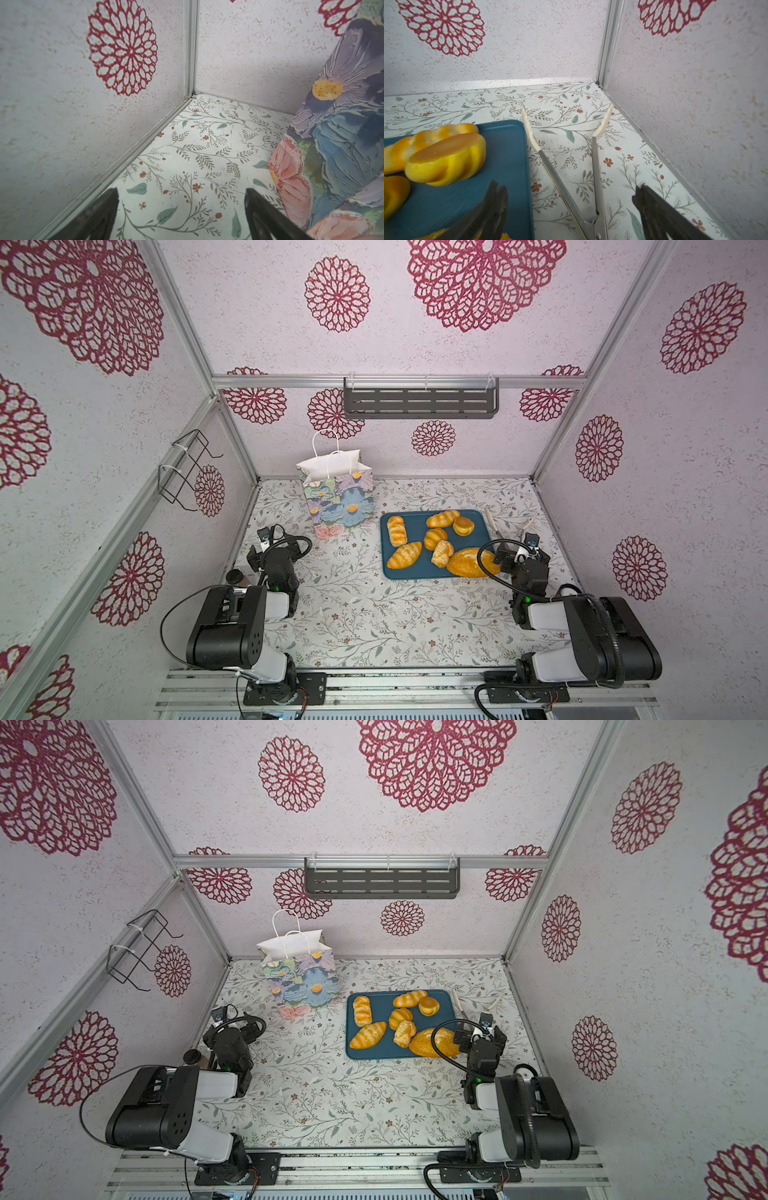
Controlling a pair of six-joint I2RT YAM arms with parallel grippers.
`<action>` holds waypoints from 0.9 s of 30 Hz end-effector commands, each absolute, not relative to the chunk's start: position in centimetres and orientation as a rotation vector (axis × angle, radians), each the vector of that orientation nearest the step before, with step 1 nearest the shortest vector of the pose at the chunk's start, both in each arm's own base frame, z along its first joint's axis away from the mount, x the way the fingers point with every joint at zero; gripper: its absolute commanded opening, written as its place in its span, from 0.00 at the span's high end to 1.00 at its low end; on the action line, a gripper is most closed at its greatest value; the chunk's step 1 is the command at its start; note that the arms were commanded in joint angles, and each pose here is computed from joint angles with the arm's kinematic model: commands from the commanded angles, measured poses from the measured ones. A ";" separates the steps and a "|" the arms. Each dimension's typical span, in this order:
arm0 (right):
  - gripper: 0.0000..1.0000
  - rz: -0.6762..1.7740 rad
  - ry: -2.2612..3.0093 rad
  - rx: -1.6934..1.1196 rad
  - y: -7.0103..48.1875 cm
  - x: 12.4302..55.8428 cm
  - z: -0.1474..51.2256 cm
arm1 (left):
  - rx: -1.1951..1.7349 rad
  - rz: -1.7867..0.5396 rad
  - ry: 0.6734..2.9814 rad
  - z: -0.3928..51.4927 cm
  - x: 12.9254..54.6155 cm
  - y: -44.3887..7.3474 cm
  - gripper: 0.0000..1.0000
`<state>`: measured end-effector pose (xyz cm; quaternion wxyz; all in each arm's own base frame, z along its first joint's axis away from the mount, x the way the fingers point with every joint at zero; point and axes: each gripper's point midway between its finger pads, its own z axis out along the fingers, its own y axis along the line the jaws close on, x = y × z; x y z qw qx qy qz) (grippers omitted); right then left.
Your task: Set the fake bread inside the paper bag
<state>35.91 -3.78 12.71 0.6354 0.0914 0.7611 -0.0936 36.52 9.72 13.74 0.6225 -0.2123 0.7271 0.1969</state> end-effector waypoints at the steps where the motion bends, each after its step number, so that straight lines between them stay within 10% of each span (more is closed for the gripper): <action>1: 0.01 -0.220 1.711 0.254 -4.2 36.4 14.7 | -0.572 0.533 1.591 16.8 35.4 11.0 0.03; 27: 0.01 -0.141 2.095 0.325 -3.0 39.6 18.3 | -0.885 0.213 1.800 29.0 36.0 9.3 0.03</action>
